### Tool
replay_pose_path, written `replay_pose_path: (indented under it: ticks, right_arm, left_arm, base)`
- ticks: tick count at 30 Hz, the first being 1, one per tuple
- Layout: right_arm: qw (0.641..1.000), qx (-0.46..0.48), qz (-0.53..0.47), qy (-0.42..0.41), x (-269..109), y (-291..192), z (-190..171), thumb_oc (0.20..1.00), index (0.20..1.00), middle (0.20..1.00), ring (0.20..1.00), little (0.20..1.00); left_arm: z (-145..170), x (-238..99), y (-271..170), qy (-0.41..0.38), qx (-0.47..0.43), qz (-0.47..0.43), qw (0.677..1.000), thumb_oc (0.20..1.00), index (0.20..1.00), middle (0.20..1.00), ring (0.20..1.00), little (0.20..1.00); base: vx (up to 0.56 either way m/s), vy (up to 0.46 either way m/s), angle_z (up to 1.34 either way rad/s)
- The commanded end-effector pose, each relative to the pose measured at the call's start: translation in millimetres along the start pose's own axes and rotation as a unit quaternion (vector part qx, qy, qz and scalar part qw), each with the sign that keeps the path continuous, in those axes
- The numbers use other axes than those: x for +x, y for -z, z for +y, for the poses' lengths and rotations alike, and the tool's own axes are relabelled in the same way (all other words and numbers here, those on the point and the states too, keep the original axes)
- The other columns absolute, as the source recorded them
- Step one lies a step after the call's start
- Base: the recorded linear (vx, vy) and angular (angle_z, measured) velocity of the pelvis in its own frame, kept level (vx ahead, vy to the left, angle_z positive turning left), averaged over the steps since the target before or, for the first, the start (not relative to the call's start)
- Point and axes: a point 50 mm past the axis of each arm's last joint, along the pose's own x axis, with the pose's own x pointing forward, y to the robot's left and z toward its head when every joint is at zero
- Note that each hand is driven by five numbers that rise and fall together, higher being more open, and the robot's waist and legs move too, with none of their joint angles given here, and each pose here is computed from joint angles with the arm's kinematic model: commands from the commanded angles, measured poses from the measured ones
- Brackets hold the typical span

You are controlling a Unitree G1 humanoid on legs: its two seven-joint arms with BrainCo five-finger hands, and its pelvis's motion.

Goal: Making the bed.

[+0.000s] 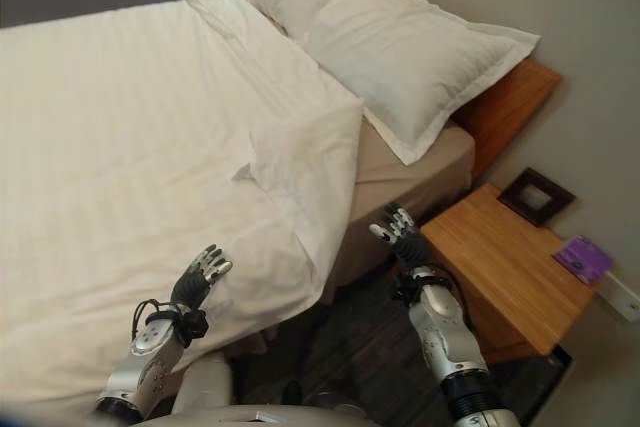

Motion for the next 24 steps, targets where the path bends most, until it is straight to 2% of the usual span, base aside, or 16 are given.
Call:
replay_pose_path:
  ticks: [1,6,14,19,20,24]
  right_arm:
    - [0.998,-0.028,-0.060,-0.001,-4,-25,-5,1.000,1.000,1.000,1.000,1.000]
    - [0.998,-0.010,-0.057,0.002,-11,-15,0,1.000,1.000,1.000,1.000,1.000]
    - [0.998,0.002,-0.036,0.055,-25,-1,-22,1.000,1.000,1.000,1.000,1.000]
    - [0.998,-0.020,-0.063,0.019,-11,-19,-15,1.000,1.000,1.000,1.000,1.000]
    - [0.994,-0.044,-0.094,0.018,-8,-39,-21,1.000,1.000,1.000,1.000,1.000]
    - [0.992,-0.060,-0.098,0.052,-13,-45,-37,1.000,1.000,1.000,1.000,1.000]
  left_arm:
    - [-19,10,-20,0.046,0.004,-0.046,0.998,1.000,1.000,1.000,1.000,1.000]
    - [-23,18,-37,0.063,0.042,-0.068,0.995,1.000,1.000,1.000,1.000,1.000]
    - [-16,18,-48,0.064,0.062,-0.086,0.992,1.000,1.000,1.000,1.000,1.000]
    - [-3,10,-41,0.029,0.022,-0.084,0.996,1.000,1.000,1.000,1.000,1.000]
    - [-5,12,-37,0.022,-0.002,-0.078,0.997,1.000,1.000,1.000,1.000,1.000]
    - [-17,15,-34,0.044,-0.014,-0.072,0.996,1.000,1.000,1.000,1.000,1.000]
  base:
    - [0.17,0.023,0.17]
    - [0.06,-0.048,-0.07]
    - [0.11,-0.303,0.94]
    - [-0.06,-0.333,0.43]
    - [-0.17,-0.258,1.17]
    - [-0.16,-0.211,1.33]
